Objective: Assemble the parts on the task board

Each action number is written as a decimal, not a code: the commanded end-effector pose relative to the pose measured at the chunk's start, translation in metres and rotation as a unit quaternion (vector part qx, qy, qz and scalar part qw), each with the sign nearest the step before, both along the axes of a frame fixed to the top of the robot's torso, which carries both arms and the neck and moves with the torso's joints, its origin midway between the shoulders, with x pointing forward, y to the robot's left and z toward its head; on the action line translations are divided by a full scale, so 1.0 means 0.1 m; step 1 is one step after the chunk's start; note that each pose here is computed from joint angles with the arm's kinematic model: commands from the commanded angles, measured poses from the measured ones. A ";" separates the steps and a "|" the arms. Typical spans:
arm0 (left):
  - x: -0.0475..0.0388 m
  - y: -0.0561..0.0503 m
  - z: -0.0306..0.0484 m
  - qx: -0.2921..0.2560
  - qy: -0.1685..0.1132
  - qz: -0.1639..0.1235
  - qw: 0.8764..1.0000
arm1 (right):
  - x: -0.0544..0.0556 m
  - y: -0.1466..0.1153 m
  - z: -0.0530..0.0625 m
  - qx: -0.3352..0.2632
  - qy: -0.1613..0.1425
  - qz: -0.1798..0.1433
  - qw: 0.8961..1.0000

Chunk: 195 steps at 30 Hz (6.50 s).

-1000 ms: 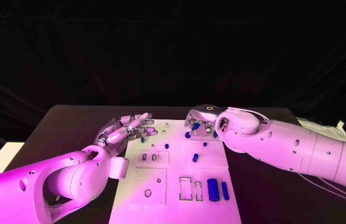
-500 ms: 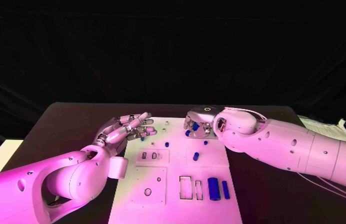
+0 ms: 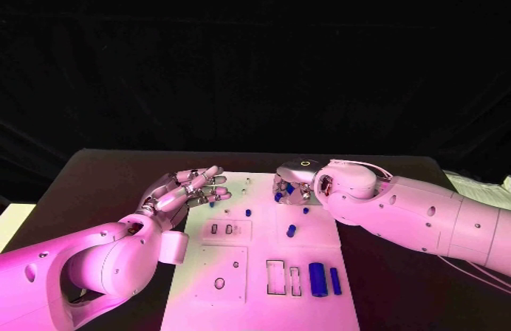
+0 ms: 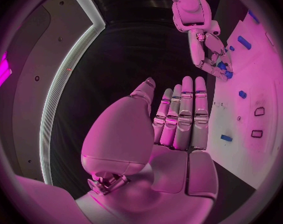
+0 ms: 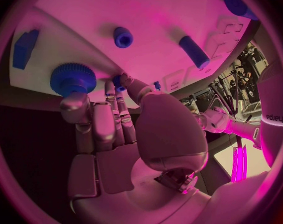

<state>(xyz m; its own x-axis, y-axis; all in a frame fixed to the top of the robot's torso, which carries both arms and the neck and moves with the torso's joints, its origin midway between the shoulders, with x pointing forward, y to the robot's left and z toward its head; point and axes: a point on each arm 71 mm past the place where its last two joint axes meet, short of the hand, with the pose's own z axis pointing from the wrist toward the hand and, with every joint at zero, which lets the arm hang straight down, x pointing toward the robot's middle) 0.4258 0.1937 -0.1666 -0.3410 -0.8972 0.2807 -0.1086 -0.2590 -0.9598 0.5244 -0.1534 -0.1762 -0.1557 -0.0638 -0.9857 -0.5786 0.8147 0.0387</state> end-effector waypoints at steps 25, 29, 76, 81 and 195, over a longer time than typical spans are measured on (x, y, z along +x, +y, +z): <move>0.019 0.03 0.003 -0.001 0.003 -0.004 1.000 | 0.02 0.08 0.17 0.057 -0.083 -0.010 0.995; 0.022 0.02 0.002 -0.001 0.003 -0.004 1.000 | 0.05 0.15 0.20 0.065 -0.094 -0.010 0.993; 0.032 -0.02 0.052 -0.003 0.000 -0.013 1.000 | 0.29 0.56 0.14 0.059 -0.093 -0.023 0.994; 0.032 -0.03 0.054 -0.003 0.001 -0.014 1.000 | 0.31 0.56 0.13 0.056 -0.090 -0.029 0.994; 0.070 0.02 0.028 0.001 0.010 -0.014 1.000 | -0.02 -0.23 0.25 0.084 -0.072 -0.082 0.990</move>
<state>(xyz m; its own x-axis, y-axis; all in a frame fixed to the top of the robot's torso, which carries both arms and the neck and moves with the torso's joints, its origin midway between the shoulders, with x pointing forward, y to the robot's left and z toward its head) 0.4332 0.1983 -0.1652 -0.3402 -0.8993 0.2749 -0.1346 -0.2427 -0.9607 0.5247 -0.1807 -0.1566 -0.0656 0.1049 -0.9923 -0.4226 0.8979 0.1229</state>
